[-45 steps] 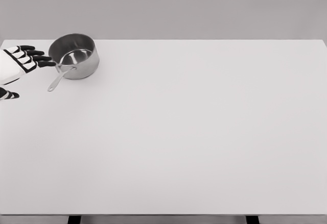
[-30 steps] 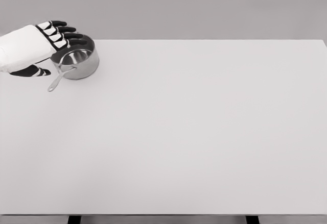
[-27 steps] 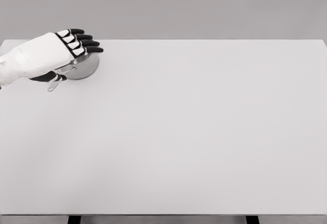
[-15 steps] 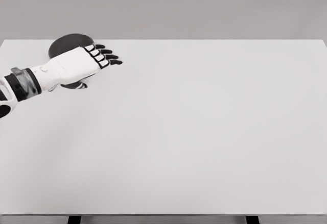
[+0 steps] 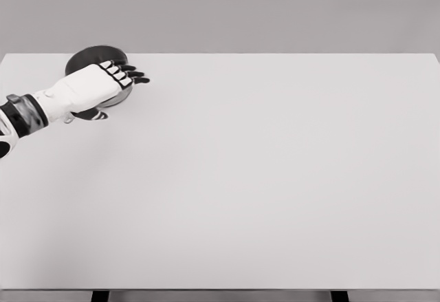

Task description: Rotate pot handle

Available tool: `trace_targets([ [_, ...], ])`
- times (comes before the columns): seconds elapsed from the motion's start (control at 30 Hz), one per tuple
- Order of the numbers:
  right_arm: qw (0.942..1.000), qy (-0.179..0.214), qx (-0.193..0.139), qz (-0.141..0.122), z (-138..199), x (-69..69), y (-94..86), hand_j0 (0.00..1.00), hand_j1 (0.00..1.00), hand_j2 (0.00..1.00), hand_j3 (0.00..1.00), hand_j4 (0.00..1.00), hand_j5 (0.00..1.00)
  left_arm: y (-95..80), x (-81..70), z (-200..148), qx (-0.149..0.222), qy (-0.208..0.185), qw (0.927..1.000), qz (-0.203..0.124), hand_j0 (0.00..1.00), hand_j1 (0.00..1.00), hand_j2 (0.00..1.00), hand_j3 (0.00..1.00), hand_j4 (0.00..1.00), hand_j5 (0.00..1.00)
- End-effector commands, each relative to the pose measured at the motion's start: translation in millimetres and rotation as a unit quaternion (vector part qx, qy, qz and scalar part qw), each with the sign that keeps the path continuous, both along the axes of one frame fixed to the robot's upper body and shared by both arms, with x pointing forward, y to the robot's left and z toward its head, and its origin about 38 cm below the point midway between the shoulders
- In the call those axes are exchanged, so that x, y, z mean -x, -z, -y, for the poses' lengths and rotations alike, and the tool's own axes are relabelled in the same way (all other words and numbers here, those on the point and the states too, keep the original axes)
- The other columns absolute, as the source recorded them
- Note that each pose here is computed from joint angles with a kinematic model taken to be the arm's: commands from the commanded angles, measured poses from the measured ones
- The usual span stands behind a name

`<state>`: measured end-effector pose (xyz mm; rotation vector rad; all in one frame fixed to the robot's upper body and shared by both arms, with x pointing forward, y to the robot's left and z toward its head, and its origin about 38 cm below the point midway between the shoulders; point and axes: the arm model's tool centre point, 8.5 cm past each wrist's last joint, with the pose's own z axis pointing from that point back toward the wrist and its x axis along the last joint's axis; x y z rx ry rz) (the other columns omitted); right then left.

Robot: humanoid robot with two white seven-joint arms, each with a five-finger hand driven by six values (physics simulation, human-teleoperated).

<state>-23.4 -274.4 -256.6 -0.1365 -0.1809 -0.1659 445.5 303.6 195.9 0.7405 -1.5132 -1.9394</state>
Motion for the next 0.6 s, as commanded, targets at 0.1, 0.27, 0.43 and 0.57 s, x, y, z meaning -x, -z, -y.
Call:
trace_targets([
  [0.1, 1.0000, 0.000, 0.000, 0.000, 0, -0.1, 0.0, 1.00, 1.00, 1.00, 1.00, 1.00, 1.00, 1.4, -2.6, -7, 0.027, -0.010, 0.9995, 0.014, 1.00, 1.00, 1.00, 1.00, 1.00, 1.00],
  [0.27, 1.0000, 0.000, 0.000, -0.001, 0, 0.9, 0.0, 1.00, 1.00, 1.00, 1.00, 1.00, 1.00, 6.7, -4.2, -12, 0.030, -0.018, 0.9994, 0.008, 1.00, 1.00, 1.00, 1.00, 1.00, 1.00],
  [0.43, 1.0000, 0.000, 0.000, -0.001, 0, 0.9, 0.0, 1.00, 1.00, 1.00, 1.00, 1.00, 1.00, 15.8, -5.9, -19, 0.031, -0.030, 0.9991, -0.005, 1.00, 1.00, 1.00, 1.00, 1.00, 1.00],
  [0.57, 1.0000, 0.000, 0.000, 0.000, 0, -0.1, 0.0, 1.00, 1.00, 1.00, 1.00, 1.00, 1.00, 18.5, -5.4, -21, 0.030, -0.033, 0.9990, -0.009, 1.00, 1.00, 1.00, 1.00, 1.00, 1.00],
])
